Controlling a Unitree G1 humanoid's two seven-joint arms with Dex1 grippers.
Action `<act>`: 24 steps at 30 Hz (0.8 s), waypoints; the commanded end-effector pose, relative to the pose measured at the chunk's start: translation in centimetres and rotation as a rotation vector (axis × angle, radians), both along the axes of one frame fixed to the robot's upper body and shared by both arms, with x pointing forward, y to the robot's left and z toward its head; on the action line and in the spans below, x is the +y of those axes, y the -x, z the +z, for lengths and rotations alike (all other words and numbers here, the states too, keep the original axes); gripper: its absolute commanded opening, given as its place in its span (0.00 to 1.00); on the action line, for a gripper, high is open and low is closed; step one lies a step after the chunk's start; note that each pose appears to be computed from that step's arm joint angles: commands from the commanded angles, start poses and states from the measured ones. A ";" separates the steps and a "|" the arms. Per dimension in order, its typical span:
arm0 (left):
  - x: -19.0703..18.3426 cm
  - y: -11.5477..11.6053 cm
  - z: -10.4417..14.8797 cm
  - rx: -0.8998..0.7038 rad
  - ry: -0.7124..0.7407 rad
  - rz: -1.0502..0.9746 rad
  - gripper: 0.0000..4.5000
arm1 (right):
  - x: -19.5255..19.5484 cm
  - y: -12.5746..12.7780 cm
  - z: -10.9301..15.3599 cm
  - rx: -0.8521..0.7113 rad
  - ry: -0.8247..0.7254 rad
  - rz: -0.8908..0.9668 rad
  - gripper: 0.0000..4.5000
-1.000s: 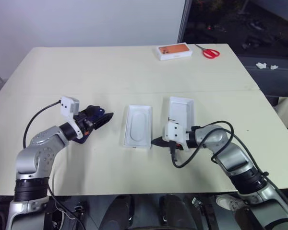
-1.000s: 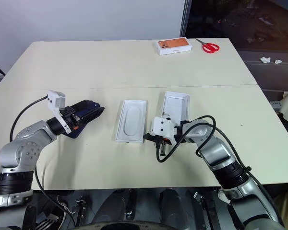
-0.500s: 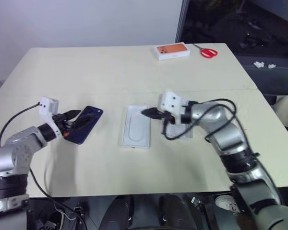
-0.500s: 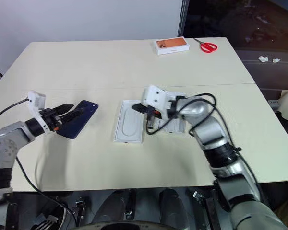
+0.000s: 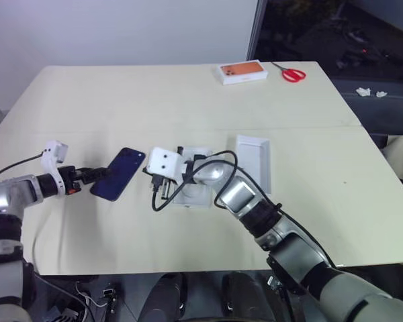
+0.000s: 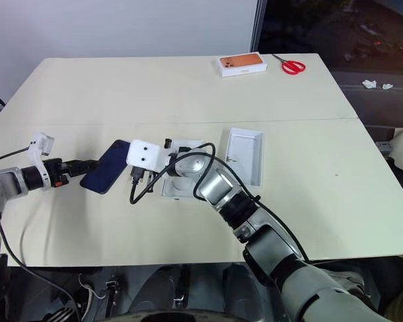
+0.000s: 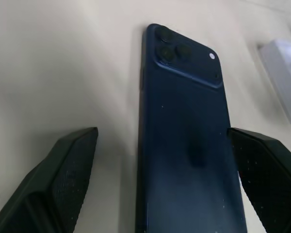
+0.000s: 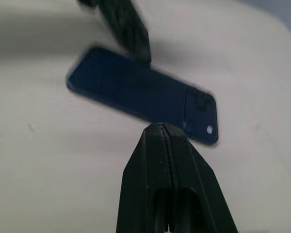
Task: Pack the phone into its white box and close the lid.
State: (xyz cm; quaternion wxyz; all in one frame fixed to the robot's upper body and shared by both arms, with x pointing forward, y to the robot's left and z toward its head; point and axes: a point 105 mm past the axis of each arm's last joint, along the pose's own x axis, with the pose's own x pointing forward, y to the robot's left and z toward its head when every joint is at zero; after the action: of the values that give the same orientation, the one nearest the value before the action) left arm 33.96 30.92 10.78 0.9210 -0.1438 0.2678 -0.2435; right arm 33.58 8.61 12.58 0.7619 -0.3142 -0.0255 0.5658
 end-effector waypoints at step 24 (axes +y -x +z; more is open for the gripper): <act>-7.4 2.6 -5.3 0.398 0.254 -0.292 1.00 | 0.7 -1.3 -2.3 -0.104 0.182 -0.029 0.00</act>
State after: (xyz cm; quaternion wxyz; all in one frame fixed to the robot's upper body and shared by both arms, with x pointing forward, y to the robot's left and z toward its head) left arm 33.26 25.39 9.67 0.8250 -0.2248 0.3567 -0.3763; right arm 35.08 8.18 8.77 0.7442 -0.4027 0.0231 0.5325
